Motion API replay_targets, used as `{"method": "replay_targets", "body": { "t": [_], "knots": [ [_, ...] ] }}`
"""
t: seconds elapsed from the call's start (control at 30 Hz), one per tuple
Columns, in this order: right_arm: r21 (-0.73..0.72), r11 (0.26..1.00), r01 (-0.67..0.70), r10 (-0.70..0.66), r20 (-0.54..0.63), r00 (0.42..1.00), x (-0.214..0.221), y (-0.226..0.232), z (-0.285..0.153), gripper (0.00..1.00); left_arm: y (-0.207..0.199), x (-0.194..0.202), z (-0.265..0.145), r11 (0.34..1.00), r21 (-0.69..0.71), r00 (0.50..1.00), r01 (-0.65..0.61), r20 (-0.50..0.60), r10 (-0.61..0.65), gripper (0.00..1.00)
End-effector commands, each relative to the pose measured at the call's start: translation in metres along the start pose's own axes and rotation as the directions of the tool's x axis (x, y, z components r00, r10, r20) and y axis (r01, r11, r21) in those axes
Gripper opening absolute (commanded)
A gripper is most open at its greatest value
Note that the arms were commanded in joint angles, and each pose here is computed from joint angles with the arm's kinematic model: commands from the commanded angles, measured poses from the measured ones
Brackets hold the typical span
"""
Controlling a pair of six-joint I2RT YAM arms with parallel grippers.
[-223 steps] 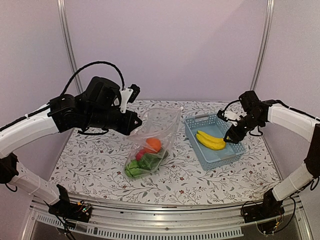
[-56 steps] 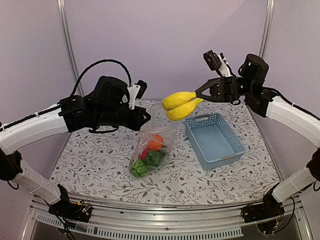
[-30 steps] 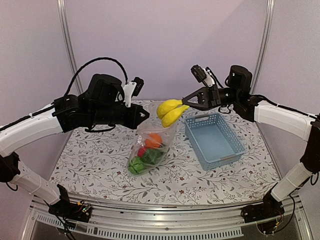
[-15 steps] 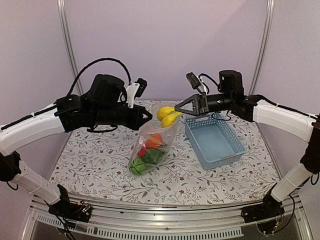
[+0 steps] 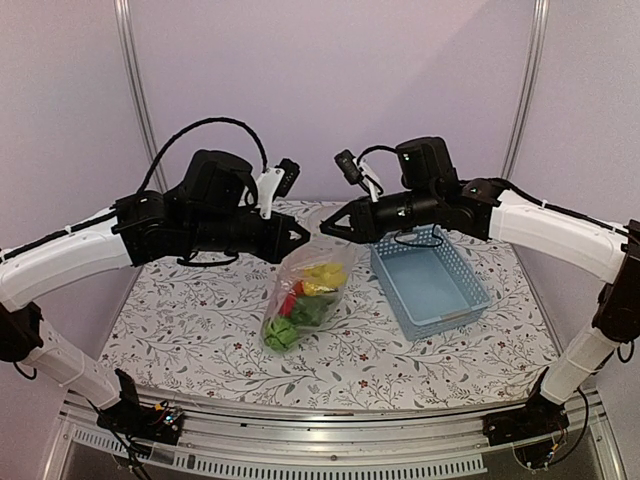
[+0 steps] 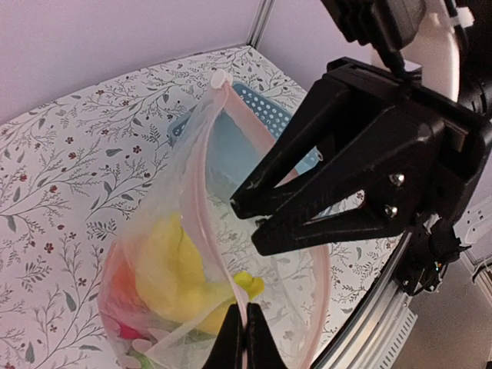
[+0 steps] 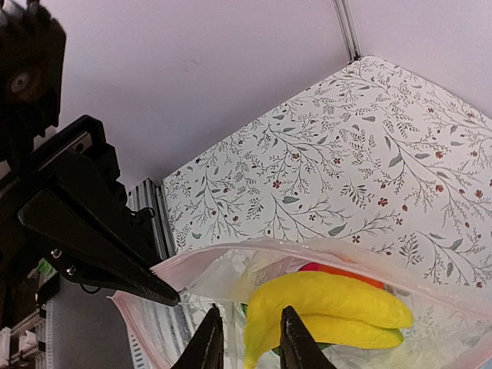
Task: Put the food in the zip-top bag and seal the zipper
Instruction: Place the fake fruit in the zipper food storage bag.
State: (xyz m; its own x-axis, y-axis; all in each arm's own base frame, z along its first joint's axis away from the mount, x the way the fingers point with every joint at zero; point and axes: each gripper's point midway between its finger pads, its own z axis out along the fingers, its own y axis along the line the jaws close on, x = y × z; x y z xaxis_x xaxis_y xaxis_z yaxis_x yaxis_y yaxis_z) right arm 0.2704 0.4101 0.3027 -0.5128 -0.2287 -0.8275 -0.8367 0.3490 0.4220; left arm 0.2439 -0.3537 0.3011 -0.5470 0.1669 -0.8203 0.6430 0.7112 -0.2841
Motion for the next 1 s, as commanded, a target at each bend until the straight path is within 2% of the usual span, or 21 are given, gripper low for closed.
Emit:
{"method": "replay_targets", "body": {
  "t": [0.0,0.13,0.3,0.43,0.53,0.63,0.77,0.87,0.97],
  "knots": [
    [0.038,0.993,0.116,-0.113,-0.073,0.991,0.012,-0.002,0.010,0.31,-0.008,-0.004,-0.001,1.000,0.015,1.000,-0.017,0.022,0.017,0.00],
    [0.007,0.980,0.199,-0.198,-0.044,0.979,-0.004,0.016,-0.007,0.49,-0.004,-0.004,-0.004,1.000,-0.005,0.999,-0.027,0.029,0.027,0.00],
    [0.042,0.913,0.407,-0.408,0.026,0.913,-0.039,0.030,-0.058,0.60,0.001,0.000,-0.006,0.997,-0.024,0.997,-0.072,0.019,0.073,0.00],
    [-0.028,0.861,0.507,-0.506,0.038,0.862,-0.035,0.031,-0.093,0.62,-0.003,0.001,-0.011,0.989,0.000,0.989,-0.148,0.007,0.148,0.00],
    [-0.026,0.826,0.563,-0.562,0.030,0.826,-0.029,0.019,-0.110,0.64,-0.005,0.000,-0.015,0.975,0.011,0.975,-0.220,0.006,0.220,0.00],
    [-0.003,0.801,0.598,-0.598,0.013,0.801,-0.027,0.004,-0.125,0.64,-0.023,0.001,-0.023,0.934,0.112,0.938,-0.340,-0.025,0.345,0.00],
    [0.005,0.767,0.642,-0.642,0.000,0.767,-0.024,-0.001,-0.133,0.64,-0.050,-0.012,-0.044,0.880,0.243,0.905,-0.408,-0.018,0.425,0.01],
    [-0.028,0.738,0.674,-0.675,-0.006,0.738,-0.009,0.000,-0.130,0.63,-0.041,-0.003,-0.042,0.871,0.216,0.887,-0.442,-0.044,0.461,0.01],
    [-0.085,0.741,0.666,-0.670,-0.030,0.742,0.016,-0.006,-0.121,0.63,-0.020,0.012,-0.035,0.881,0.139,0.880,-0.452,-0.095,0.466,0.00]
  ]
}}
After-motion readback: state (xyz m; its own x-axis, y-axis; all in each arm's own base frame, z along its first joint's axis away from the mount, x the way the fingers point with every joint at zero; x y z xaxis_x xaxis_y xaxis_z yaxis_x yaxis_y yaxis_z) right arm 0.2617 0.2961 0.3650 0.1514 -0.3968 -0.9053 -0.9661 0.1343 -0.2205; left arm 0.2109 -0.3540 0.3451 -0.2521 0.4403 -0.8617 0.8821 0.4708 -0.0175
